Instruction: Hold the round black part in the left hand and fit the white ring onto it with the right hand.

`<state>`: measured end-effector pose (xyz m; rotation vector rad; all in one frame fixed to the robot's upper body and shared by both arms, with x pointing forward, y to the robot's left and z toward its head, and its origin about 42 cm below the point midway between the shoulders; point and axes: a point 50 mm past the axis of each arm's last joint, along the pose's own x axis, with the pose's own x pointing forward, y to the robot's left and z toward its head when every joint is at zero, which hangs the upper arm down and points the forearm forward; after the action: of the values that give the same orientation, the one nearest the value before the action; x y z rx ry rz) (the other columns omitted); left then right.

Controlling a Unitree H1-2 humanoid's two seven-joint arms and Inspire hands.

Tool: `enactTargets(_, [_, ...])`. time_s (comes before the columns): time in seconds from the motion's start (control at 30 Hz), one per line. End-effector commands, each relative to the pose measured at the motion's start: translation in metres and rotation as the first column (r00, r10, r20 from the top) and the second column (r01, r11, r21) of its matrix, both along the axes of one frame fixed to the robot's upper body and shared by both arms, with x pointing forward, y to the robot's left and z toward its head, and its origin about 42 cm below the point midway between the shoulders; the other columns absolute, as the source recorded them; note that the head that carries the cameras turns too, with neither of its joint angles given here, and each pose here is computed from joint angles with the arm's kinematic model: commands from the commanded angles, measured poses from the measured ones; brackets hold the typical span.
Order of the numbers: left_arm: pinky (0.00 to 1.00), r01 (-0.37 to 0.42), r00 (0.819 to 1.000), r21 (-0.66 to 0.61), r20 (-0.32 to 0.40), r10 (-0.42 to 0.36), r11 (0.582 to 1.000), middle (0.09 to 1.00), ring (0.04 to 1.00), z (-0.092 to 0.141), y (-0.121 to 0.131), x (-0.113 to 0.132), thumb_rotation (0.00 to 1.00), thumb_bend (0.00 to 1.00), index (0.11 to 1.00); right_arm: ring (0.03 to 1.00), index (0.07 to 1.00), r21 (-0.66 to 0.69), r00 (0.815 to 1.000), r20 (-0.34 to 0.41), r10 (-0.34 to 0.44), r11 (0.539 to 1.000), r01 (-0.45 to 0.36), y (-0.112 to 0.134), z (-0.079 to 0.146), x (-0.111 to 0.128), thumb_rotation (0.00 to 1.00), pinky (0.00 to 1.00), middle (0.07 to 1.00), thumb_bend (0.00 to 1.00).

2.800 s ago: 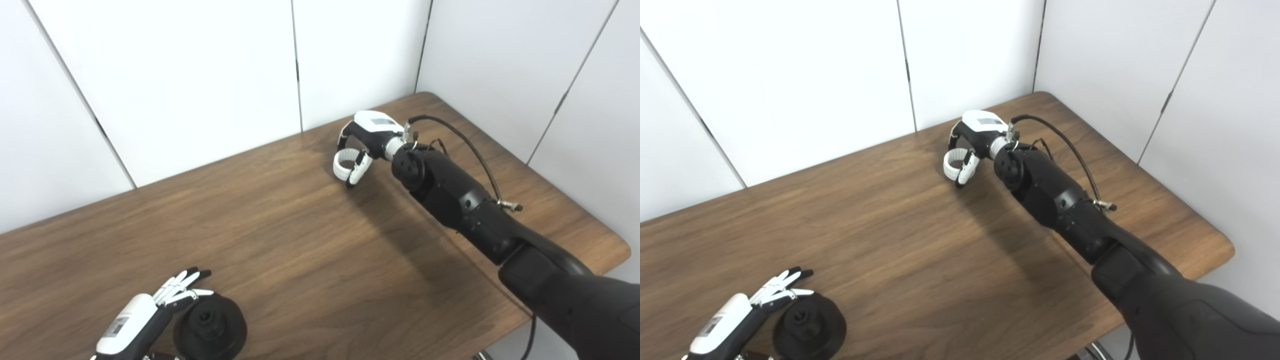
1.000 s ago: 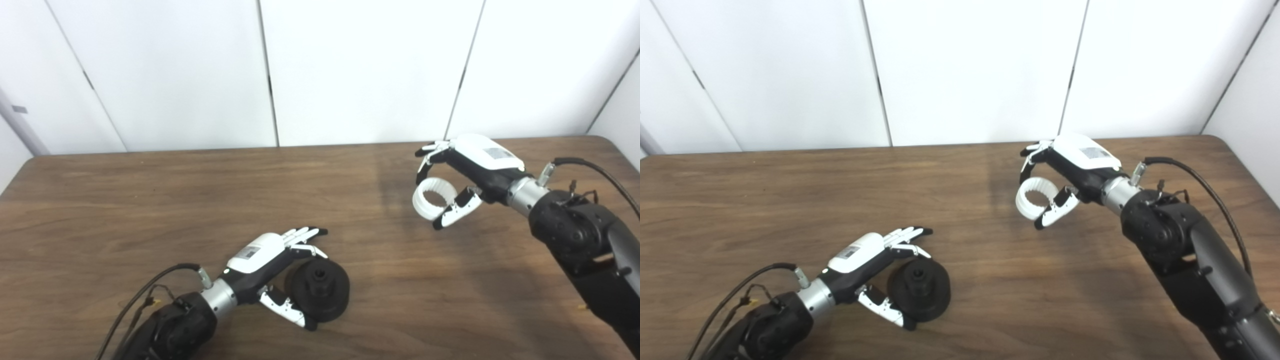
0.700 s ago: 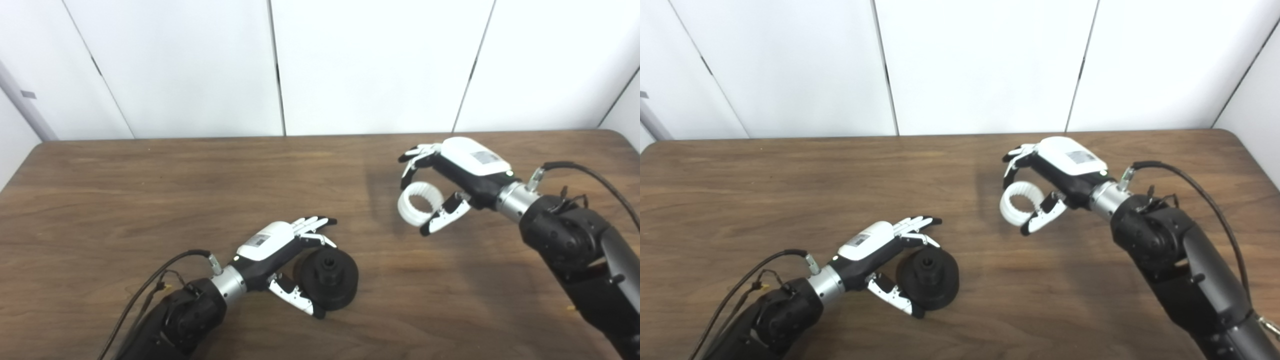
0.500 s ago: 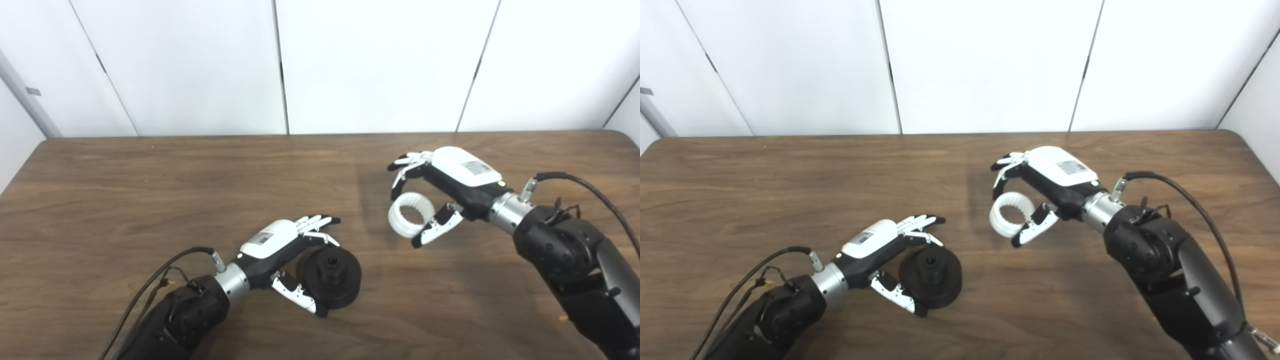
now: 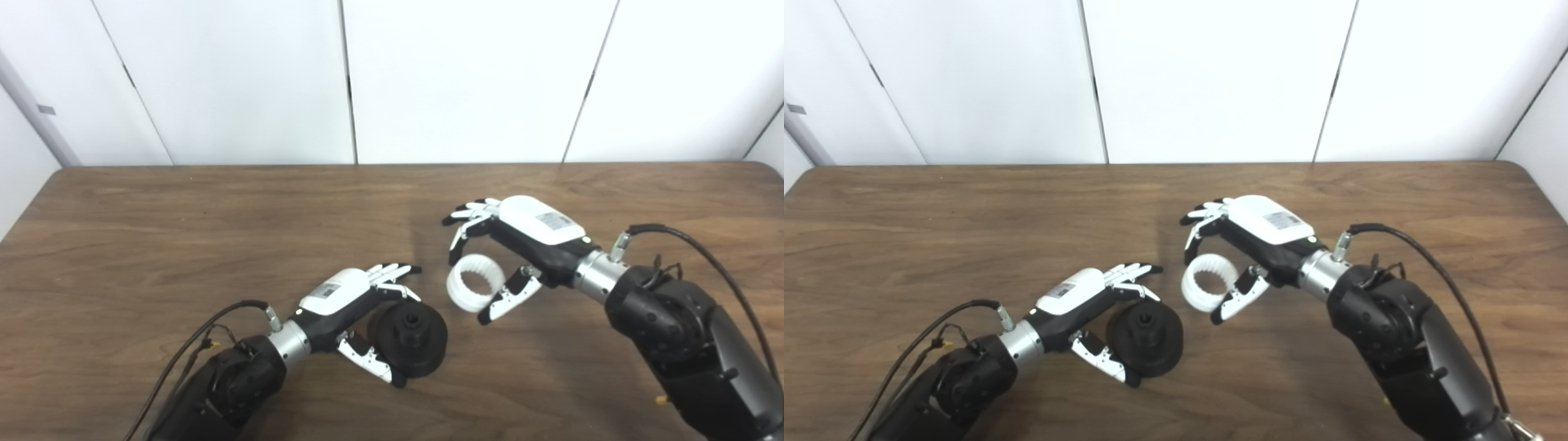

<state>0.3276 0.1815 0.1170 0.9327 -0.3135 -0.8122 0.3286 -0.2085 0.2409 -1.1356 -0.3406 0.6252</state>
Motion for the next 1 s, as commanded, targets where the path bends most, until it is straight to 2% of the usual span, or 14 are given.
enactTargets(0.0, [1.0, 0.016, 0.998, 0.111, -0.063, -0.009, 0.994, 0.983, 1.0, -0.018, -0.002, -0.005, 0.07, 0.52, 0.482, 0.925, 0.48, 0.024, 0.996, 0.076, 0.035, 0.999, -0.037, 0.008, 0.019, 0.0, 0.15, 0.97, 0.867, 0.52])
enactTargets(0.47, [1.0, 0.015, 0.998, 0.117, -0.06, -0.008, 0.993, 0.986, 1.0, -0.017, -0.002, -0.005, 0.07, 0.52, 0.482, 0.928, 0.48, 0.05, 0.991, 0.085, 0.1, 0.993, -0.105, 0.035, 0.016, -0.007, 0.15, 0.96, 0.858, 0.52])
enactTargets(0.97, [1.0, 0.016, 0.998, 0.117, -0.066, -0.009, 0.993, 0.989, 1.0, -0.018, -0.002, -0.005, 0.07, 0.52, 0.482, 0.921, 0.48, 0.054, 0.986, 0.09, 0.143, 0.988, -0.148, 0.048, 0.025, -0.014, 0.15, 0.97, 0.86, 0.52])
